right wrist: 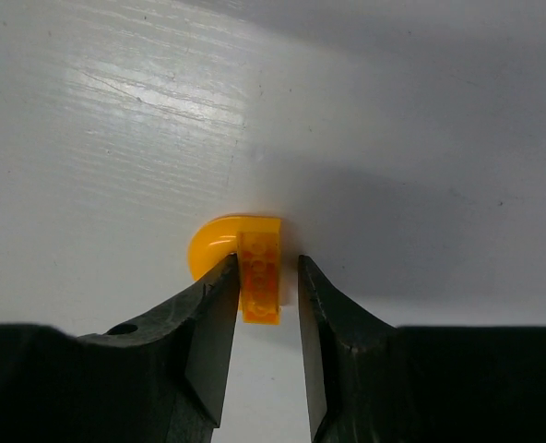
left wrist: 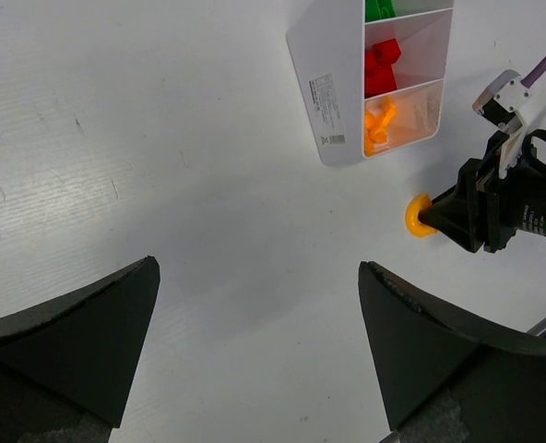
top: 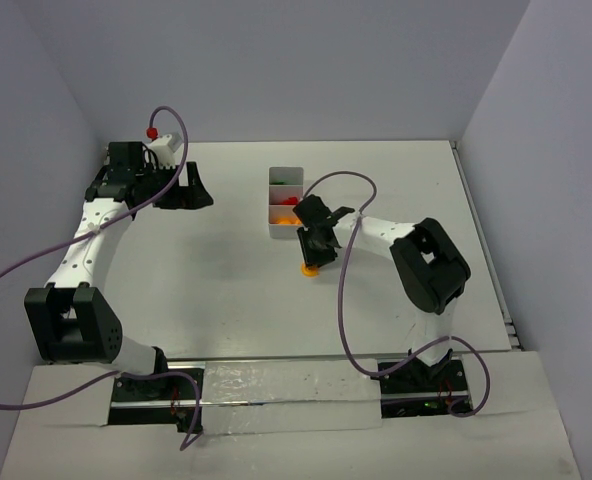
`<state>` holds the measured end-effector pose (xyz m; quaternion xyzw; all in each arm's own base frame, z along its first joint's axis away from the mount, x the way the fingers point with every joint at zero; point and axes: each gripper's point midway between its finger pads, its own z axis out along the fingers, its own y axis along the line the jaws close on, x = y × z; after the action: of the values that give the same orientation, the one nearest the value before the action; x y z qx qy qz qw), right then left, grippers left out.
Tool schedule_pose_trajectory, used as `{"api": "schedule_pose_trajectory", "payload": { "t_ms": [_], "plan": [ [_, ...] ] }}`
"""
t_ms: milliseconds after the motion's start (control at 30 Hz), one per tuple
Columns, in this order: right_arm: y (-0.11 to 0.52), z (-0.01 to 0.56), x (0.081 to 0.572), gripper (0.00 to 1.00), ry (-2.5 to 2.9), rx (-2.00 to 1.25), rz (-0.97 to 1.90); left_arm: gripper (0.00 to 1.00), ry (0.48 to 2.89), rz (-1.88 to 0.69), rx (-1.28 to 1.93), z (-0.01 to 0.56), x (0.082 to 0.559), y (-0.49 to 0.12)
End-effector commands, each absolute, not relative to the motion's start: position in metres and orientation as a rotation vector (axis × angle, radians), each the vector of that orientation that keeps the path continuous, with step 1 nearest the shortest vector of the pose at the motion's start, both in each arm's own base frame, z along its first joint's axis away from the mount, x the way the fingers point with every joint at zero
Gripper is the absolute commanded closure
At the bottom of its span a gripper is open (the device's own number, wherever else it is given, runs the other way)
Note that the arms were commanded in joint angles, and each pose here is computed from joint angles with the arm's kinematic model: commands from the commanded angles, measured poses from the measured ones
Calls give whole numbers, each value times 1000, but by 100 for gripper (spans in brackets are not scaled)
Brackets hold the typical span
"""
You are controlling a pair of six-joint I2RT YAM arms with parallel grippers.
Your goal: Sort the legos into containers by color
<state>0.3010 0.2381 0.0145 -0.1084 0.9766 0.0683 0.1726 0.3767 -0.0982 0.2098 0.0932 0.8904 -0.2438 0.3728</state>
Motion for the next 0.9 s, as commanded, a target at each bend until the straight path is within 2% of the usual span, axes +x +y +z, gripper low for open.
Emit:
{"api": "schedule_pose_trajectory", "payload": {
  "t_ms": [0,167,500,733,867],
  "plan": [
    [234,22,301,62,2736,-310,181,1,2229,-602,257,222,380,-96],
    [231,29,299,69,2719,-327,199,1,2226,-607,258,223,380,-97],
    [231,67,303,90,2613,-357,257,1,2222,-605,259,224,381,-97],
    [236,120,337,100,2391,-464,181,1,2221,-623,259,226,384,-99],
    [244,155,364,100,2194,-541,68,1,2213,-615,262,229,385,-98]
  ]
}}
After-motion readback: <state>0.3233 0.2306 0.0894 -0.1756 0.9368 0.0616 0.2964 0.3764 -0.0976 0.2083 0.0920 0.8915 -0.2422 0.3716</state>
